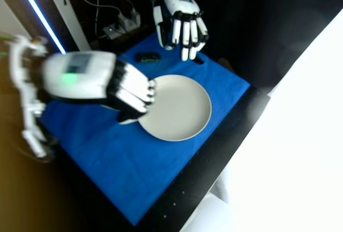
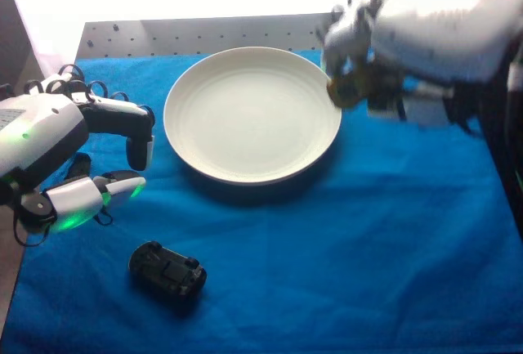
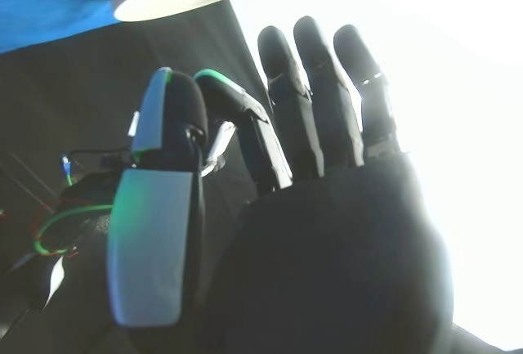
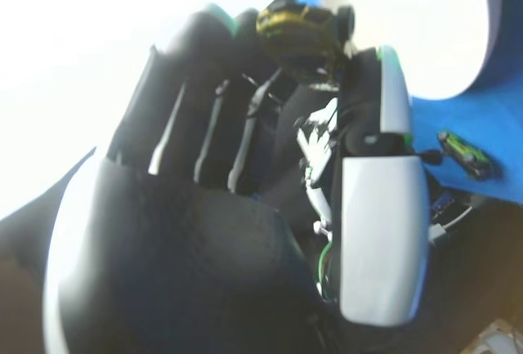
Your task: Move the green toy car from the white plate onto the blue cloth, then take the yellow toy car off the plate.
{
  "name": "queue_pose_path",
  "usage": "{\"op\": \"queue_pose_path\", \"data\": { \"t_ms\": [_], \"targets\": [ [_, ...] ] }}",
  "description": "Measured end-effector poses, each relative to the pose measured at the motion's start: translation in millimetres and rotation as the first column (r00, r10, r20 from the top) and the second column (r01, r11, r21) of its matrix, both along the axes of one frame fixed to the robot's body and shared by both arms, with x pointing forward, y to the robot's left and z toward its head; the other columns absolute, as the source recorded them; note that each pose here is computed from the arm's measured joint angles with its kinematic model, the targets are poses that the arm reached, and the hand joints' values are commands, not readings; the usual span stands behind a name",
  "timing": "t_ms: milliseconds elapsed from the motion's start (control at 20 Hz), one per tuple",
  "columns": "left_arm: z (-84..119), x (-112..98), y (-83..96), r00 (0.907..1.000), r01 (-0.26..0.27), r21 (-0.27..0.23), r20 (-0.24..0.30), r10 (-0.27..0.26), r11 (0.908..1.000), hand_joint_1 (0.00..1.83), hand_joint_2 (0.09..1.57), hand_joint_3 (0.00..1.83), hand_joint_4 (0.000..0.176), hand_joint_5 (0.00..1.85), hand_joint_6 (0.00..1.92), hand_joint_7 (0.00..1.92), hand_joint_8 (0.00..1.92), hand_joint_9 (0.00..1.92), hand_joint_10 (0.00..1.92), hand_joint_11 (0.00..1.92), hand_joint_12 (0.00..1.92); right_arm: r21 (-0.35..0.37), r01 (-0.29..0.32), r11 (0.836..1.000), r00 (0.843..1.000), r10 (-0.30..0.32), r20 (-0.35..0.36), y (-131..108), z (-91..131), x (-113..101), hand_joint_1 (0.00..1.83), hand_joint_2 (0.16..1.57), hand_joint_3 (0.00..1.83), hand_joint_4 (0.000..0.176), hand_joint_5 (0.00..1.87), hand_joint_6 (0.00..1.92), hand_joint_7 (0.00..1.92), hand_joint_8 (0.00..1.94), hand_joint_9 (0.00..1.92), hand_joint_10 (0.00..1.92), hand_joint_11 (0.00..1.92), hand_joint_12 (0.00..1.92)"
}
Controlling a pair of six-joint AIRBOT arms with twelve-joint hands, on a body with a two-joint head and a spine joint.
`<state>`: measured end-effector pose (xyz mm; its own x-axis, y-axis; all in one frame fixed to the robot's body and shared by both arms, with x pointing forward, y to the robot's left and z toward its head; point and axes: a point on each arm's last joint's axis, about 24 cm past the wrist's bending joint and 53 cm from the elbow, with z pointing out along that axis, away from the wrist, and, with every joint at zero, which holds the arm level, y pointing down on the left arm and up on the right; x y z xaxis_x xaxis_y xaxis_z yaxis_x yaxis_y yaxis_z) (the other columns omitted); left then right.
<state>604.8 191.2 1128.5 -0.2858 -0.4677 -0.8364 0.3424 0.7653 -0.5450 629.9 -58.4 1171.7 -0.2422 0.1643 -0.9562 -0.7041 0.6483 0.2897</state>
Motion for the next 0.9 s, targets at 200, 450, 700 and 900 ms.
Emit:
{"op": "queue_pose_path", "data": {
  "t_ms": [200, 450, 700, 900],
  "targets": [
    [3, -2, 3.0, 0.9999, -0.009, -0.004, 0.004, 0.009, 0.9999, 0.88, 1.26, 0.00, 0.176, 0.70, 1.39, 0.78, 0.03, 0.47, 0.54, 0.00, 1.55, -0.024, -0.043, 0.999, 0.999, 0.043, -0.023, 1, -12, -30, 1.27, 1.15, 0.00, 0.000, 0.91, 0.87, 0.97, 1.33, 1.14, 1.61, 1.12, 1.82],
    [2, -3, 6.5, 0.9998, -0.020, -0.006, 0.006, 0.020, 0.9998, 0.86, 1.27, 0.00, 0.176, 0.68, 1.43, 0.78, 0.05, 0.40, 0.70, 0.00, 1.55, -0.046, -0.112, 0.993, 0.985, 0.105, -0.136, 4, -45, -65, 1.40, 1.11, 0.00, 0.000, 1.04, 0.79, 1.08, 0.85, 1.07, 1.15, 1.06, 1.56],
    [1, -3, 7.6, 0.9997, -0.023, -0.005, 0.000, 0.023, 0.9997, 0.88, 1.25, 0.00, 0.176, 0.70, 1.39, 0.79, 0.02, 0.47, 0.49, 0.00, 1.42, -0.070, -0.128, 0.989, 0.974, 0.112, -0.199, 2, -70, -79, 1.40, 1.06, 0.00, 0.000, 1.03, 0.79, 1.09, 0.86, 1.05, 1.10, 0.97, 1.45],
    [0, -3, 7.6, 0.9997, -0.024, -0.005, -0.002, 0.024, 0.9997, 0.87, 1.26, 0.00, 0.176, 0.69, 1.40, 0.80, 0.02, 0.44, 0.53, 0.00, 1.43, -0.082, -0.137, 0.987, 0.967, 0.116, -0.225, 7, -80, -83, 1.30, 1.04, 0.00, 0.000, 1.06, 0.79, 1.16, 0.81, 0.99, 1.10, 0.81, 1.47]
  ]
}}
